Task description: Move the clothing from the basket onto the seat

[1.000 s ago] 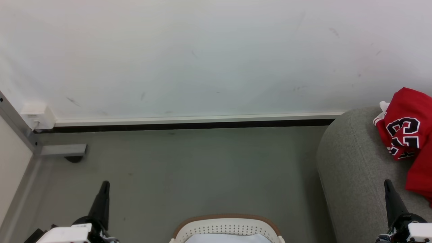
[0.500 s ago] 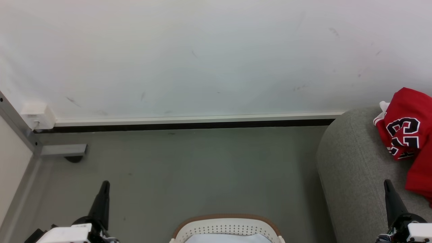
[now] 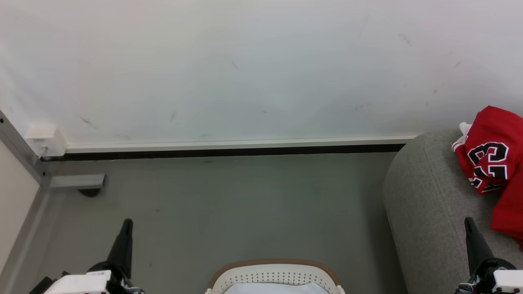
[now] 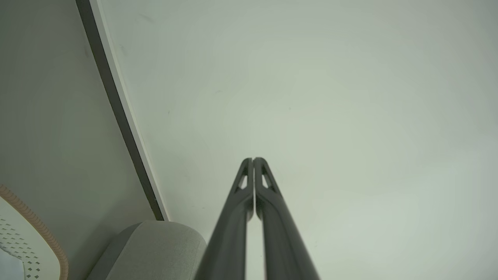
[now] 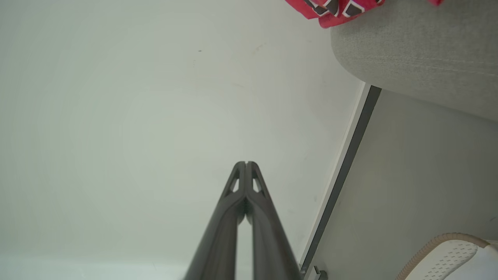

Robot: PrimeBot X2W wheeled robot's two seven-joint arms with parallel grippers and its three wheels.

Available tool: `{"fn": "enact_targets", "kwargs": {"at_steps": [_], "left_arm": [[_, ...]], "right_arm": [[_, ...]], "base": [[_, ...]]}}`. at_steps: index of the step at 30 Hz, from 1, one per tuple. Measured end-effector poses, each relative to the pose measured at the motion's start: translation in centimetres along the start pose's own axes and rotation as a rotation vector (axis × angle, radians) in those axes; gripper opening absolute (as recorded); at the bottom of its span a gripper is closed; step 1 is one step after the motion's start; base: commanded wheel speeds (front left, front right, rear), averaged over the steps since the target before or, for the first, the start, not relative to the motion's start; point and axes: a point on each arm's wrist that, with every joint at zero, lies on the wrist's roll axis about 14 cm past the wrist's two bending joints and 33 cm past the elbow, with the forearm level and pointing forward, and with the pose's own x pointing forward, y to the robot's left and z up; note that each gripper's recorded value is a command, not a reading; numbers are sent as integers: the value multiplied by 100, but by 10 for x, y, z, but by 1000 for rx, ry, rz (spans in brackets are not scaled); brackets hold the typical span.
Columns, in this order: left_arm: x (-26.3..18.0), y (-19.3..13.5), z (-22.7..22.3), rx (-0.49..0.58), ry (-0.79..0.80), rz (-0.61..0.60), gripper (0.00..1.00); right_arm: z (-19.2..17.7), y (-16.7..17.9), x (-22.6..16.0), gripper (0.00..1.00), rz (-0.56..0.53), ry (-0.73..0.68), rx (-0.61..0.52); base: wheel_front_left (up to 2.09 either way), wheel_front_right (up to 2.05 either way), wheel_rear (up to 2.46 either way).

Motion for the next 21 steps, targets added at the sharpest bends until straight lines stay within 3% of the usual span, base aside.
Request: {"fn": "enact_targets", "kwargs": {"at_steps": [21], "left_arm": [[0, 0, 0, 0, 0, 0, 0]], "right_arm": [[0, 0, 0, 0, 0, 0, 0]], "base": [[0, 0, 0]]}}
